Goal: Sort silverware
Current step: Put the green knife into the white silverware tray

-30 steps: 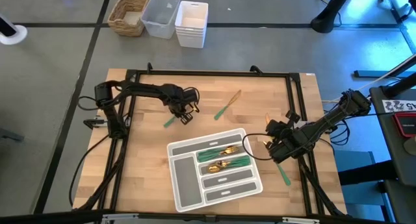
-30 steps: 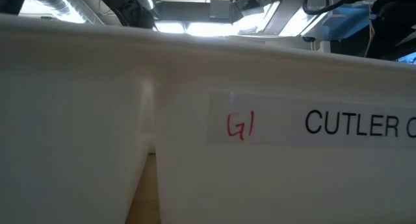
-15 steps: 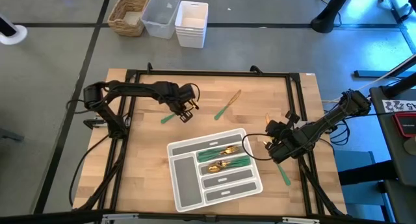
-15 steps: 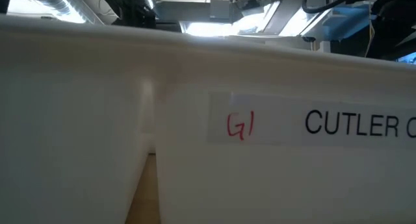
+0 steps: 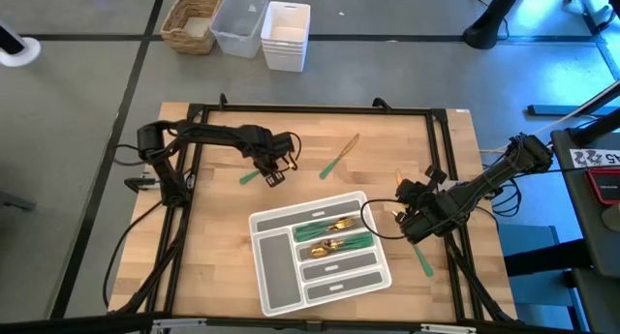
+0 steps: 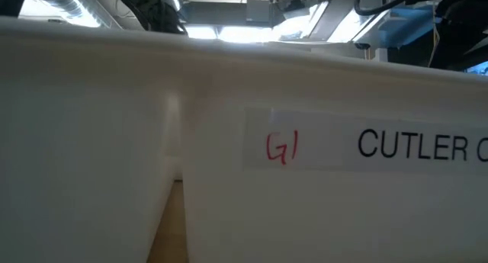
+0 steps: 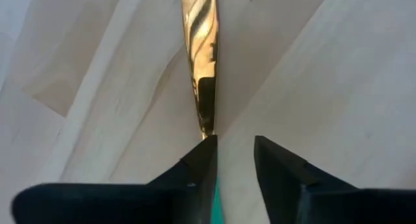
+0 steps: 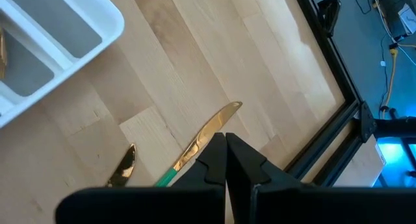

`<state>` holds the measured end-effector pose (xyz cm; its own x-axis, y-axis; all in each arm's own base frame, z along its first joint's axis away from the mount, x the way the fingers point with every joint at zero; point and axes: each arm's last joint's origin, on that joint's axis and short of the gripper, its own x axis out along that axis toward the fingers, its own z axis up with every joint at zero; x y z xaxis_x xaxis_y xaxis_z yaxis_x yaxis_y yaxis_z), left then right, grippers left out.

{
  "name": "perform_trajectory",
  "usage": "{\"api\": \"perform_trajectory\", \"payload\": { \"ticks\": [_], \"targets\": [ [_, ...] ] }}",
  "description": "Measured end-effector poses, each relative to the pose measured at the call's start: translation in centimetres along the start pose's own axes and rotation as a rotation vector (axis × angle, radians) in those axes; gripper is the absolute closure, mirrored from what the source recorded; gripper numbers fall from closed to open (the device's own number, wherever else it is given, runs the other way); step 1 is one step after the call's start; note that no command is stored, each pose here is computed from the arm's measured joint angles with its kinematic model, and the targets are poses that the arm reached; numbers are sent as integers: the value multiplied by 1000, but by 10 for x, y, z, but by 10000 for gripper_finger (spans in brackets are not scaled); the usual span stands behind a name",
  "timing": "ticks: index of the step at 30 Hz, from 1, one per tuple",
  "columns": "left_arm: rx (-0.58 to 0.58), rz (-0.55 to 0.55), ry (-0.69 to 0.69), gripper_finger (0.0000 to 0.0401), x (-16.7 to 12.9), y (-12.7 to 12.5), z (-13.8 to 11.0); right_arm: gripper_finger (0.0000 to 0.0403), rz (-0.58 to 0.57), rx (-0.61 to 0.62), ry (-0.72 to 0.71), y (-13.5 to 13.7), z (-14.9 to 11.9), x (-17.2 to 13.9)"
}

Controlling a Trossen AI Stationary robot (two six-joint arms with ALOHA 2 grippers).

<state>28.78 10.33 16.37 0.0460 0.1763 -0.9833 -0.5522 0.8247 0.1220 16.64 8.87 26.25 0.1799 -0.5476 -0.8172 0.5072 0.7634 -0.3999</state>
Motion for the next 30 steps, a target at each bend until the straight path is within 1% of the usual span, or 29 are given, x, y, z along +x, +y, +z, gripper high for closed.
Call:
{"api": "perform_trajectory", "payload": {
  "ticks": [3,6,12,16,19,24,30],
  "targets": [
    [1,17,11,290,4,0,0,402,2,-31,7,-1,0,0],
    [-19,39,5,286,4,2,1,402,47,-87,33,-6,-2,-4],
    [-67,56,5,286,7,11,2,402,131,-52,-28,-27,-1,-18],
    [-73,42,46,286,13,14,-5,402,175,-12,-86,-45,-4,-25],
    [-70,42,66,286,18,14,-10,402,225,-9,-129,-61,-7,-31],
    [-68,41,66,286,22,14,-13,402,354,20,-255,-88,-12,-41],
    [-47,34,39,286,26,14,-15,402,536,90,-473,-115,-15,-54]
  ]
}}
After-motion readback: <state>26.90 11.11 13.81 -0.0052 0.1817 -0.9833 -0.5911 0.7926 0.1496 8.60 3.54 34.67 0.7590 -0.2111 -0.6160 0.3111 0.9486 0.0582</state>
